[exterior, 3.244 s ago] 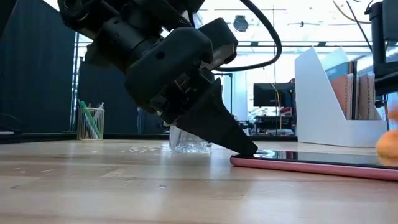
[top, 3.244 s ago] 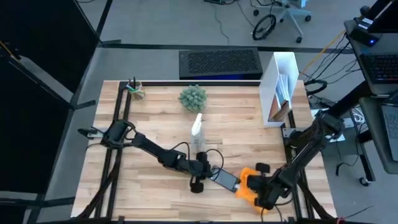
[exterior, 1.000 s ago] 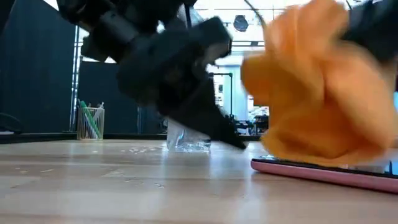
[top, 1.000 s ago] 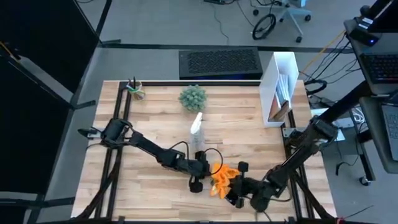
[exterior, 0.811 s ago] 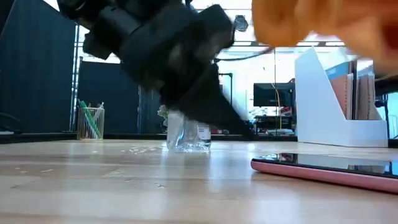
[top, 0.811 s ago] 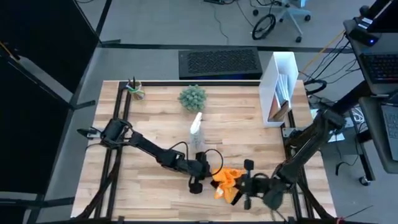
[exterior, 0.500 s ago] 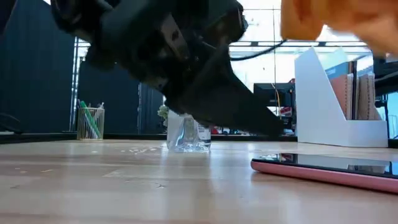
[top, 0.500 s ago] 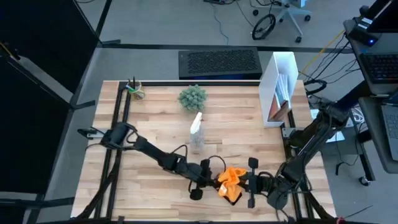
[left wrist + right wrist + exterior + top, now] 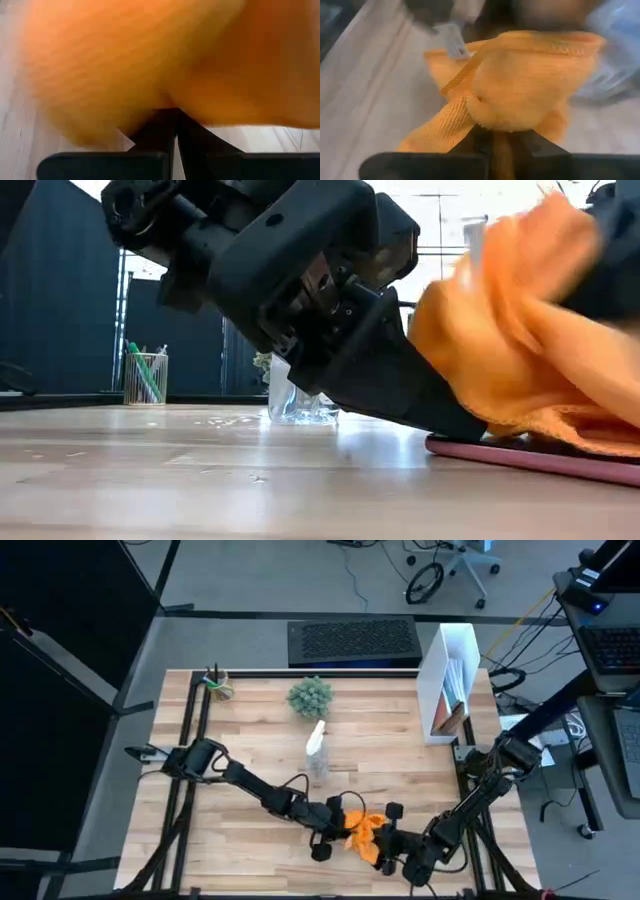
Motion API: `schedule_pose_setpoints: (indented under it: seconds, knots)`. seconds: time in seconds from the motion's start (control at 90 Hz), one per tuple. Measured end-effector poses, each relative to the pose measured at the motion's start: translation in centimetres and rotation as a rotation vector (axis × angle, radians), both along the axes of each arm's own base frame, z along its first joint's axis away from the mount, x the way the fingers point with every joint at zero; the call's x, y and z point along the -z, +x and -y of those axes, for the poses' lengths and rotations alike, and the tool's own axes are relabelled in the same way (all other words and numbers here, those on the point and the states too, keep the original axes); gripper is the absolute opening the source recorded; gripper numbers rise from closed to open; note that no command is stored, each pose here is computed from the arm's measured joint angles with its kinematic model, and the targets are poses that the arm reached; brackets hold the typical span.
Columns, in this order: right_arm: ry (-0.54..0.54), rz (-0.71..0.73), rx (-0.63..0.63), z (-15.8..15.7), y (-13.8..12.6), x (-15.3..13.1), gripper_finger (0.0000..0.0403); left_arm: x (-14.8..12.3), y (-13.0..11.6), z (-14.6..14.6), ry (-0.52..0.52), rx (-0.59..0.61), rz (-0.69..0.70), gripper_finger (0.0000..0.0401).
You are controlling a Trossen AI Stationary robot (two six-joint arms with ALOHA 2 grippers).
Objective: Apply microfiber cloth
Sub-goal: Wipe the back and front of the cellphone with the yellow microfiber cloth
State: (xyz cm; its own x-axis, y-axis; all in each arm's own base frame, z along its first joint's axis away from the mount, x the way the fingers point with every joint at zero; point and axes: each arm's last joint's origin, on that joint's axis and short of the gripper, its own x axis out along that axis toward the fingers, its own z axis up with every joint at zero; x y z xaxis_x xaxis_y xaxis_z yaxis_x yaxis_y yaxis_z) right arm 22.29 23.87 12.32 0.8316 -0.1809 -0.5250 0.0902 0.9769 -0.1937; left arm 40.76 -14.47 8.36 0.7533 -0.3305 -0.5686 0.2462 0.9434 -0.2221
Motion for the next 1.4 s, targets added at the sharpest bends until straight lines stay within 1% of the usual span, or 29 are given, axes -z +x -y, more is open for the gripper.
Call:
schedule_pose_setpoints:
  seconds: [0.122,0.278,0.356,0.389,0.411,0.444,0.489,0.589,0.711,0.911,1.089,1.144,1.211,1.3,1.4]
  knots:
    - [0.069,-0.060,-0.021,-1.0,-0.9,1.7,0.0009,0.1,0.1,-0.5,-0.016,-0.025,-0.021,0.0006]
    - [0.145,-0.071,0.006,-2.0,-1.8,3.0,0.0009,0.5,0.1,-1.2,-0.010,-0.050,-0.062,0.0006]
    - [0.184,-0.081,0.006,-2.4,-2.3,3.2,0.0009,0.5,0.1,-1.5,-0.015,-0.070,-0.077,0.0006]
    - [0.202,-0.088,0.001,-2.6,-2.6,3.2,0.0009,0.8,-0.1,-1.7,0.004,-0.081,-0.111,0.0006]
    - [0.217,-0.095,-0.006,-2.7,-2.7,3.1,0.0009,0.9,-0.1,-1.7,-0.006,-0.081,-0.092,0.0006]
    - [0.237,-0.103,-0.016,-3.0,-3.0,3.0,0.0009,0.9,-0.1,-1.8,0.003,-0.087,-0.114,0.0006]
    - [0.249,-0.112,-0.028,-3.1,-3.2,2.9,0.0009,1.0,-0.2,-1.8,0.013,-0.098,-0.108,0.0006]
    - [0.250,-0.124,-0.040,-3.3,-3.5,2.9,0.0009,0.9,-0.1,-1.8,0.015,-0.099,-0.108,0.0006]
    - [0.220,-0.107,-0.025,-3.0,-3.3,2.9,0.0009,0.9,-0.2,-1.7,0.018,-0.097,-0.102,0.0006]
    - [0.105,-0.108,-0.058,-1.9,-1.6,3.0,0.0009,-1.5,-0.5,-1.8,0.046,-0.070,-0.070,0.0006]
    - [0.045,-0.106,-0.097,-1.0,-0.9,1.6,0.0009,-3.4,-0.5,-1.6,0.065,-0.031,0.001,0.0006]
    - [0.028,-0.099,-0.107,-0.7,-0.9,0.8,0.0011,-3.8,-0.4,-1.4,0.044,0.001,0.024,0.0006]
    - [0.034,-0.059,-0.102,-0.5,-0.8,-0.6,0.0014,-3.6,-0.3,-1.2,0.013,0.039,0.032,0.0006]
    - [0.052,-0.002,-0.099,-0.2,-0.8,-2.7,0.0015,-3.4,-0.1,-0.8,0.002,0.052,0.071,0.0006]
    - [0.082,0.042,-0.114,0.0,-1.2,-4.7,0.0015,-4.2,0.8,-0.5,-0.015,0.055,0.131,0.0006]
